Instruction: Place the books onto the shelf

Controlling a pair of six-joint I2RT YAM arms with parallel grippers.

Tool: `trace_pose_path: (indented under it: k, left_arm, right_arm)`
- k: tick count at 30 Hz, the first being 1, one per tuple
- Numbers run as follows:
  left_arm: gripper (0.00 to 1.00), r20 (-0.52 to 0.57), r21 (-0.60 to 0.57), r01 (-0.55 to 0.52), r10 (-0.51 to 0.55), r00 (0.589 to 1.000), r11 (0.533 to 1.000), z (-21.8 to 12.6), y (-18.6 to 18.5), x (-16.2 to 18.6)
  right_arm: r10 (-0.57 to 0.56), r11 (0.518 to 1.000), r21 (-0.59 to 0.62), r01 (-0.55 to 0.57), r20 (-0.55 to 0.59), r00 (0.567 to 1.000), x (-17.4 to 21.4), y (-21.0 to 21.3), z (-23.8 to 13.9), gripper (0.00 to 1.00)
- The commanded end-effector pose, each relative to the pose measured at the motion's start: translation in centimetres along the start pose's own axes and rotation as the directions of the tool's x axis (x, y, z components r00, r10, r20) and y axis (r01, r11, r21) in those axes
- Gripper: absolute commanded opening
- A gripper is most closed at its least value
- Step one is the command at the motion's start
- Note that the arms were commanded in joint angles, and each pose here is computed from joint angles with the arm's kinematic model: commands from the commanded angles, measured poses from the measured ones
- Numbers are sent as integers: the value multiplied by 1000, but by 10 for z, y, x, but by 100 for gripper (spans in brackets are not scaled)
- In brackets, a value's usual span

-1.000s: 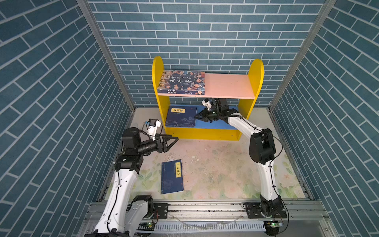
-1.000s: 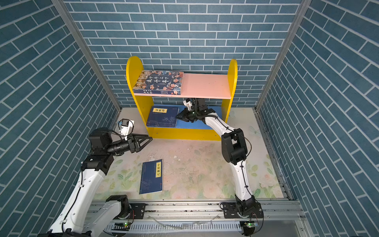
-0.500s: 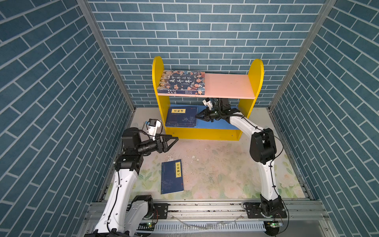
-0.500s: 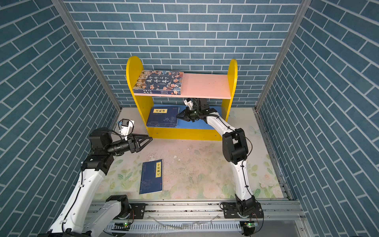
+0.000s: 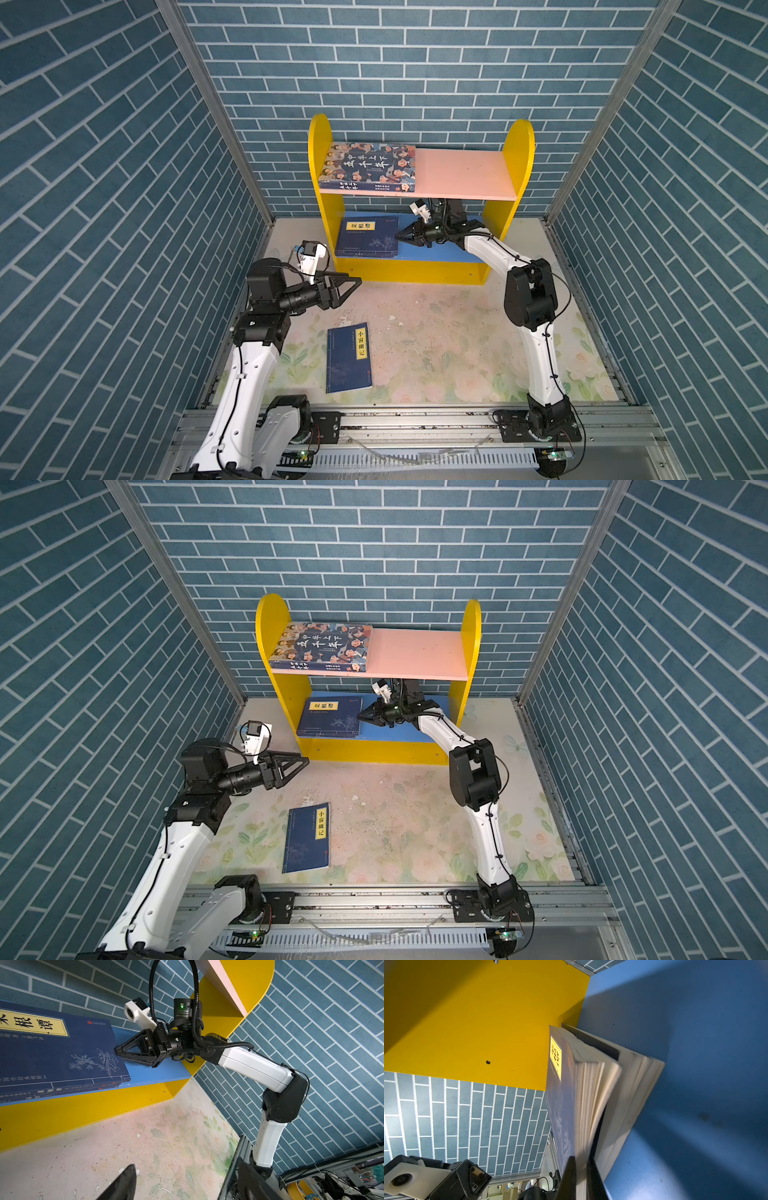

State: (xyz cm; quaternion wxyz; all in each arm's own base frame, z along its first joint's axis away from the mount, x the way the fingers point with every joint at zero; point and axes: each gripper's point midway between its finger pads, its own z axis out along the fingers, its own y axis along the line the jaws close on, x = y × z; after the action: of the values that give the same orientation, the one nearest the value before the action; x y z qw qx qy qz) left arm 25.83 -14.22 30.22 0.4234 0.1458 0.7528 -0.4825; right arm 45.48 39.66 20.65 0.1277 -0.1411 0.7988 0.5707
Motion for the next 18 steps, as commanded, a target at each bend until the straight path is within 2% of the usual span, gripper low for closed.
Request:
trace_pose_path:
  k: [1, 18]
  left_arm:
    - [78, 7, 10, -15, 15, 1000, 1000, -1, -1, -1]
    - [78, 10, 16, -22, 22, 1000, 1000, -2, -3, -2]
  right_arm:
    - [-60, 998, -22, 62, 51, 997, -15, 8, 1, 0]
    - [-56, 997, -43, 56, 19, 998, -11, 11, 13, 0]
